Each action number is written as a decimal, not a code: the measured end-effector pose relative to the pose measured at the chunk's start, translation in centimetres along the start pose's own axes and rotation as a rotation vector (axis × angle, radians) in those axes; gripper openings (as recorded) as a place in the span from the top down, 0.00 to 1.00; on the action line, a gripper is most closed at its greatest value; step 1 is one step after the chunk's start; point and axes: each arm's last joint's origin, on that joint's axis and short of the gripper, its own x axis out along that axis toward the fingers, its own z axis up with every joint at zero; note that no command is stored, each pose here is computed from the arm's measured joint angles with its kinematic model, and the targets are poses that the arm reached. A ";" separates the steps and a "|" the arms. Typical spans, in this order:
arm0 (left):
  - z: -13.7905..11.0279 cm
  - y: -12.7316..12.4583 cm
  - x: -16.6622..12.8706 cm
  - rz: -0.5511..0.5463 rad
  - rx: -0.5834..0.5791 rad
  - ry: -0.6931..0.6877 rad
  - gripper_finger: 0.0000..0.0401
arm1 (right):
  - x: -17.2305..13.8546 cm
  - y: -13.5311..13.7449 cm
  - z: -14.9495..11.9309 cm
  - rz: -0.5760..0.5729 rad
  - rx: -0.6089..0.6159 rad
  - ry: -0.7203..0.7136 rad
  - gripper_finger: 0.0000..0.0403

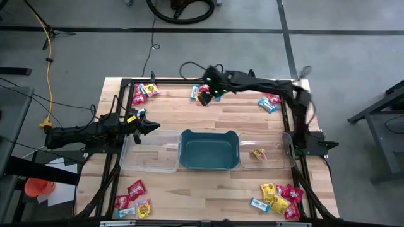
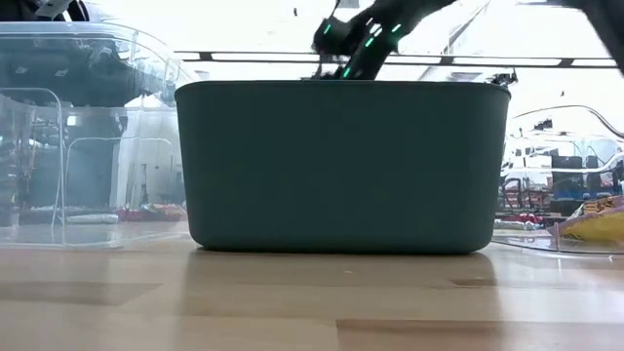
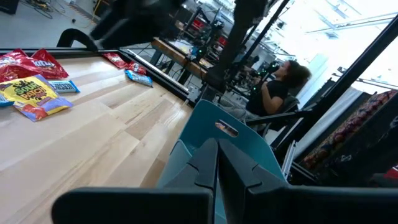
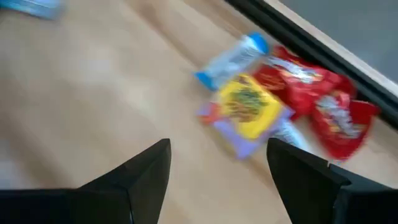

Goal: Sort candy
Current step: Put the yellow candy into the right transparent bin

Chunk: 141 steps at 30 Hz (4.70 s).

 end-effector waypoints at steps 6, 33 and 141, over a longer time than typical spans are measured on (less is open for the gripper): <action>0.0 0.0 0.0 0.000 0.000 0.000 1.00 | 6.2 -0.7 0.9 -0.124 0.036 0.115 0.36; 0.0 0.0 0.0 0.001 0.000 0.000 1.00 | 2.3 0.0 2.2 -0.176 -0.098 0.062 0.96; 0.0 0.0 0.0 0.000 0.000 0.000 1.00 | -19.3 0.1 -29.7 0.281 -0.160 0.426 0.71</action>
